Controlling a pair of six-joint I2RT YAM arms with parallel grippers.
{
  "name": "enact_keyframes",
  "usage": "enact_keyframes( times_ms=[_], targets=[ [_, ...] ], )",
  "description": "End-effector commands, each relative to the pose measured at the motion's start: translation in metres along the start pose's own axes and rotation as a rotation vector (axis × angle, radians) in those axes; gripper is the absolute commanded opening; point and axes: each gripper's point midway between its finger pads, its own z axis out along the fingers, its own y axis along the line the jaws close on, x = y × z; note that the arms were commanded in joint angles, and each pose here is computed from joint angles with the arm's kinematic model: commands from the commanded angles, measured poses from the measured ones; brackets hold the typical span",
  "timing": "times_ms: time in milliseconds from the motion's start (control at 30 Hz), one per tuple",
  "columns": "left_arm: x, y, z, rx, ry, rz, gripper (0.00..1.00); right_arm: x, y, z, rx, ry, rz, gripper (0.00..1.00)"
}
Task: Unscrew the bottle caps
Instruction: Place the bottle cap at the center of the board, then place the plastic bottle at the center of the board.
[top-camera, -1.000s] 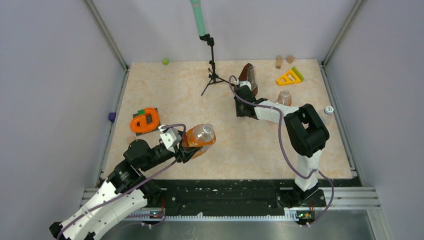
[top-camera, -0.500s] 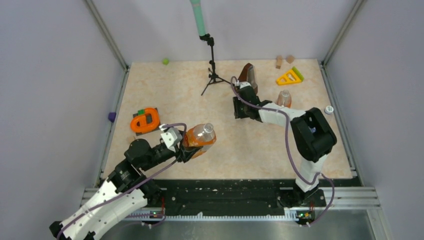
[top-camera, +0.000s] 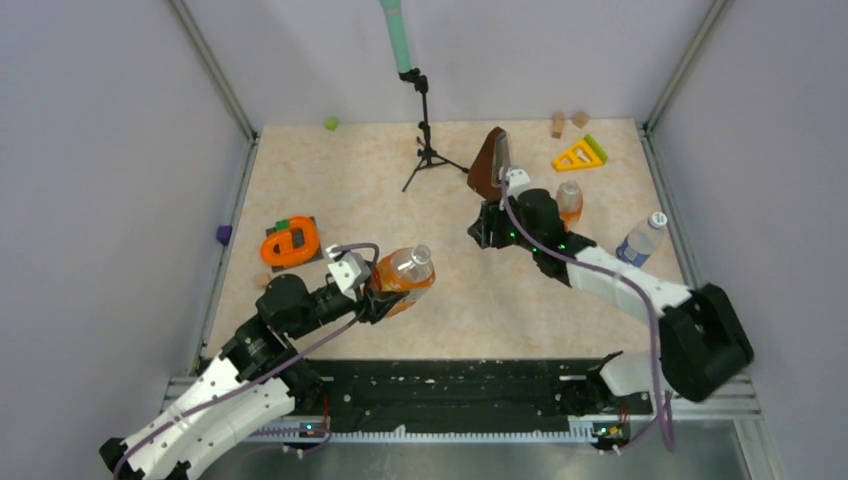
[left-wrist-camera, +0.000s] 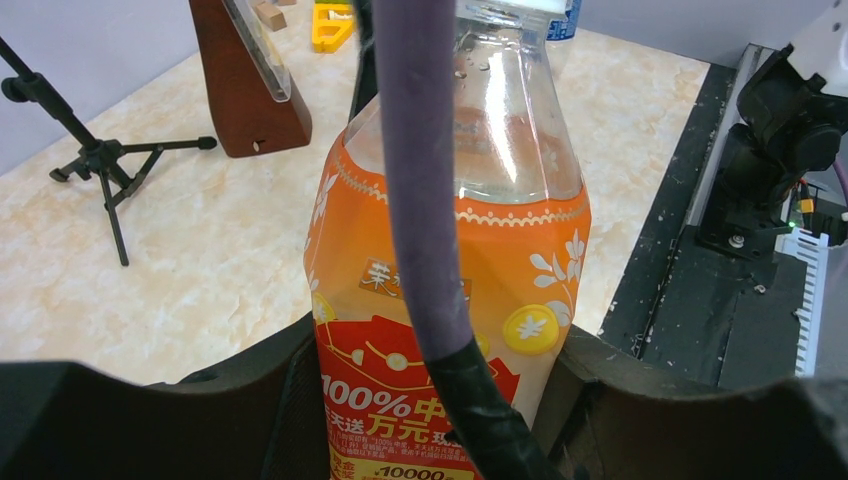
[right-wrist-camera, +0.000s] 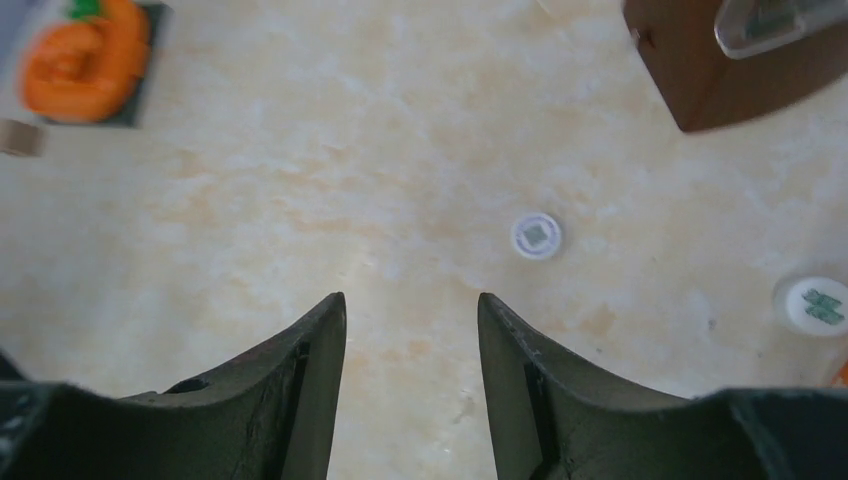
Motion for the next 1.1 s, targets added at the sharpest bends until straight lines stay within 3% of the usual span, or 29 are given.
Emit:
enact_keyframes(
  times_ms=[0,133,367,833,1067],
  targets=[
    [-0.004,0.039,0.002,-0.208,-0.027,0.021,0.00,-0.081,0.071,-0.083,-0.360,-0.377,0.003,0.50],
    [-0.001,0.035,0.009,-0.176,-0.020,0.031,0.00,-0.084,0.122,-0.147,-0.677,-0.462,-0.075,0.49],
    [0.003,0.033,0.016,-0.155,0.013,0.026,0.00,-0.067,0.160,-0.213,-0.945,-0.530,-0.192,0.50],
    [0.008,0.015,0.029,-0.032,0.041,0.030,0.00,-0.053,0.196,-0.211,-1.037,-0.464,-0.262,0.51],
    [0.003,0.002,0.029,0.039,0.009,0.030,0.00,-0.064,0.190,-0.196,-0.956,-0.488,-0.224,0.51]
  ],
)
